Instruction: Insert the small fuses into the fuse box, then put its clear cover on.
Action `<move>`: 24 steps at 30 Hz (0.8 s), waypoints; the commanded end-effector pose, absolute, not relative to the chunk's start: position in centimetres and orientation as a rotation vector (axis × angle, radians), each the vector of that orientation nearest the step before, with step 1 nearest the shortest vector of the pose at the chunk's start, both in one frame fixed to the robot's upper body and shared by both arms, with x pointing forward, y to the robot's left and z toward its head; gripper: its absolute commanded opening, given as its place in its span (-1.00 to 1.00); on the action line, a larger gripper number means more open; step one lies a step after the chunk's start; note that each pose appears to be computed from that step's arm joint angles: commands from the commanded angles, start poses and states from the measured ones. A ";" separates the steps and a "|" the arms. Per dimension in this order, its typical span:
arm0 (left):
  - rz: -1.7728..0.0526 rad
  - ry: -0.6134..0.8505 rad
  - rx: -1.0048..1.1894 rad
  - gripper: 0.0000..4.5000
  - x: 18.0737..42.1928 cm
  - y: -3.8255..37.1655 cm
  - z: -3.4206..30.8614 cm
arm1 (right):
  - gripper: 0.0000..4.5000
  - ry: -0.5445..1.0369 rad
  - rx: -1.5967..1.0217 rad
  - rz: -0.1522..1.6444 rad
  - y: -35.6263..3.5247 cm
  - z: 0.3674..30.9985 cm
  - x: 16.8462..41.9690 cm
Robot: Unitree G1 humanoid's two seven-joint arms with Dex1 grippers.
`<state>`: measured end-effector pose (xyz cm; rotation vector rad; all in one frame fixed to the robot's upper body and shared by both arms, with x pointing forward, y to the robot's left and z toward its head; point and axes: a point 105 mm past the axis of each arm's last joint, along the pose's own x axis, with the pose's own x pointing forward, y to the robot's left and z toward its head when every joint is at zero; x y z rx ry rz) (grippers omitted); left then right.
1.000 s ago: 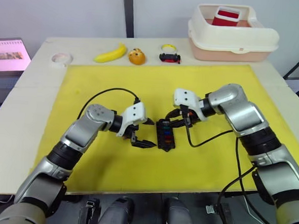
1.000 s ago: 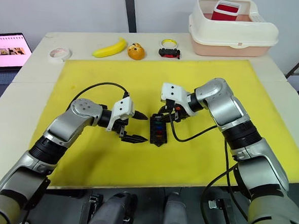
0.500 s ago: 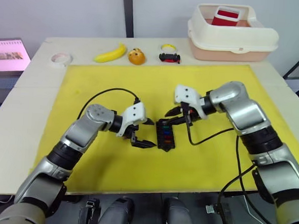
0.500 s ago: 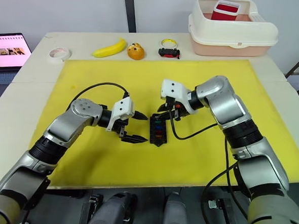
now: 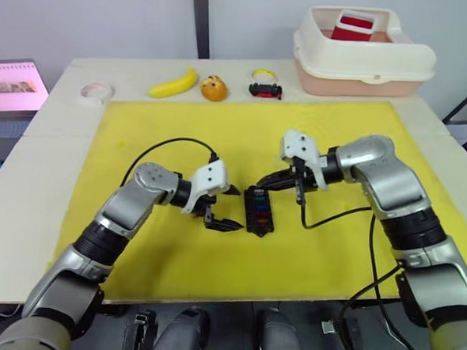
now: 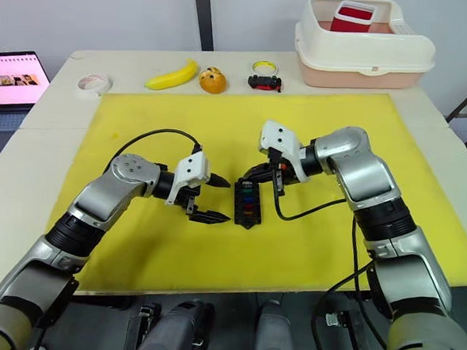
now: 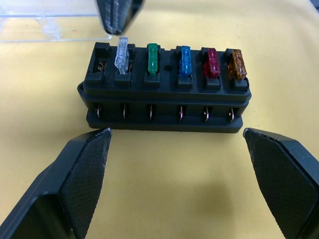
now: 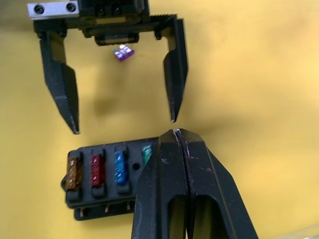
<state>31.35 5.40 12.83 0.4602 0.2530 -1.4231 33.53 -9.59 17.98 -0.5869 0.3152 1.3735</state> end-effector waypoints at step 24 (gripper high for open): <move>-1.411 0.199 0.480 1.00 31.9 5.0 14.1 | -0.99 0.367 -0.571 1.347 -10.7 14.8 33.9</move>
